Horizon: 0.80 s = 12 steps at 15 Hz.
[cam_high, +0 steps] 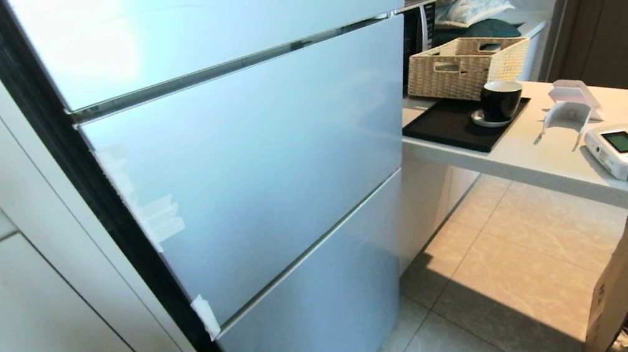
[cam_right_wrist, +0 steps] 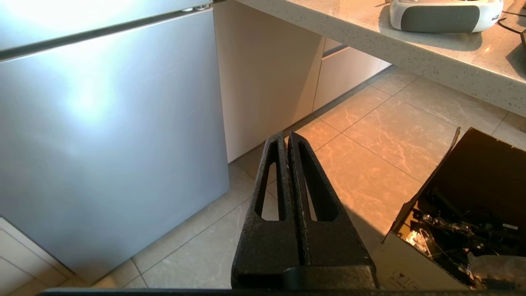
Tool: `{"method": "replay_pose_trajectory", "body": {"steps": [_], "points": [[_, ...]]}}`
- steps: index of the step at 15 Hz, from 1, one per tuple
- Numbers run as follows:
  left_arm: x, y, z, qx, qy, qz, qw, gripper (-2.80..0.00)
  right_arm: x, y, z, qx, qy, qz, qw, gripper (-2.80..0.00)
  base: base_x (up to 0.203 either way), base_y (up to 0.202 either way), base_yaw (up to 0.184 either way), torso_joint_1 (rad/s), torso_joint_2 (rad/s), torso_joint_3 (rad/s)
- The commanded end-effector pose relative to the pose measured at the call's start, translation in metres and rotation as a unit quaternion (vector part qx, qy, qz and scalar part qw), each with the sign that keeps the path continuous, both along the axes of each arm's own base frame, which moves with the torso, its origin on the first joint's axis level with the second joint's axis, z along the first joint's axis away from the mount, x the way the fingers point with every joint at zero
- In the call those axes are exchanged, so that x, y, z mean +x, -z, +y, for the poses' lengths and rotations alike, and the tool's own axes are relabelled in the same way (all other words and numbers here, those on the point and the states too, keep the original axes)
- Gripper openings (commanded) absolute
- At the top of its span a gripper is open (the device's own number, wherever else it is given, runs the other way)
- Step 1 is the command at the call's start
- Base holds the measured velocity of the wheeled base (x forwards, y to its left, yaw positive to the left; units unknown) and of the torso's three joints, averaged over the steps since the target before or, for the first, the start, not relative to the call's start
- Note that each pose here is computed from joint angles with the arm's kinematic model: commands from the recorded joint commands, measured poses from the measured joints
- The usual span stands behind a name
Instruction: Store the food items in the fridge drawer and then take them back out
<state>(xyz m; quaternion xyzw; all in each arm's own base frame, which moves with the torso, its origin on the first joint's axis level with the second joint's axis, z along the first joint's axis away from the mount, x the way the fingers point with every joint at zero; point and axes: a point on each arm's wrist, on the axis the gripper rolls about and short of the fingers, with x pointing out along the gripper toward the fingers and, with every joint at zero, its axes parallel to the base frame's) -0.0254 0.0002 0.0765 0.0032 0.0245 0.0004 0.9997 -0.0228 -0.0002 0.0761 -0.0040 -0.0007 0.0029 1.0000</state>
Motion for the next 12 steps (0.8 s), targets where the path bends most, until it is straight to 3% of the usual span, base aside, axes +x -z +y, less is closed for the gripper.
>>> {"method": "replay_pose_trajectory", "body": {"steps": [1, 8, 12], "points": [[0.0002, 0.0003, 0.0, 0.0, 0.0, 0.001, 1.0, -2.8, -0.0001, 0.0, 0.0, 0.002, 0.001, -0.001, 1.0, -2.8, 0.0, 0.0, 0.0, 0.0, 0.0, 0.0], [0.0001, 0.0, 0.0, 0.0, 0.0, 0.001, 1.0, -2.8, 0.0, 0.0004, 0.0003, -0.023, -0.007, 0.0, 1.0, -2.8, 0.0, 0.0, 0.0, 0.0, 0.0, 0.0], [0.0001, 0.0, 0.0, 0.001, 0.0, 0.001, 1.0, -2.8, 0.0, 0.0003, 0.0001, 0.0, -0.002, -0.001, 1.0, -2.8, 0.0, 0.0, 0.0, 0.0, 0.0, 0.0]]}}
